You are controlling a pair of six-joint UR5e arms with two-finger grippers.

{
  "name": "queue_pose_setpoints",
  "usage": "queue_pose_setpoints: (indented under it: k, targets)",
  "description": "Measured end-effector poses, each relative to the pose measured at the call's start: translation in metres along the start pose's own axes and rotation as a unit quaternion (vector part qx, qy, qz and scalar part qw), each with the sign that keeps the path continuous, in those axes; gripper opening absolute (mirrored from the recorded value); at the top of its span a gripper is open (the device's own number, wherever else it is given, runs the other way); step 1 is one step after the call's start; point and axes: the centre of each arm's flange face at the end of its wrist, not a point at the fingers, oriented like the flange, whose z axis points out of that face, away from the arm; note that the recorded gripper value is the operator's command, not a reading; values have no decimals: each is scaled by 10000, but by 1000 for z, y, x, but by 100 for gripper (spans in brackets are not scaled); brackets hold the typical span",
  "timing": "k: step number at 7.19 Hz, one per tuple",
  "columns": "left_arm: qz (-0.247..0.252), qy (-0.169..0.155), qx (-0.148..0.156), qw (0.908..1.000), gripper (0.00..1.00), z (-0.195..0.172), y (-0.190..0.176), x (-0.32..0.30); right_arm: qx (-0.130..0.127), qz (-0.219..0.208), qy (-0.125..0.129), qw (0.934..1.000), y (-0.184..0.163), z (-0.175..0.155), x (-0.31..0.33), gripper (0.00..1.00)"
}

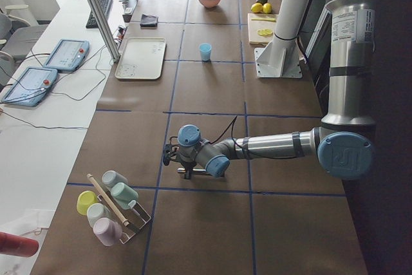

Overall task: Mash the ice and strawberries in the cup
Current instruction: 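Lower the left gripper onto the metal rod and grasp it upright, then lift the metal rod with the left gripper and carry it over the cup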

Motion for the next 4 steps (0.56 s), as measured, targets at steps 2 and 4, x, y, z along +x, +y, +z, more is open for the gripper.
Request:
queue_pose_setpoints:
  k: [2,4]
  targets:
    - [312,268,316,9987,0,-45,3,39,37,-32,-1,10000,-1,-4,-4,100]
    - [1036,669,1026,9870,0,-116,-10,117,70,-70,-19,9999,0,-8,-9,100]
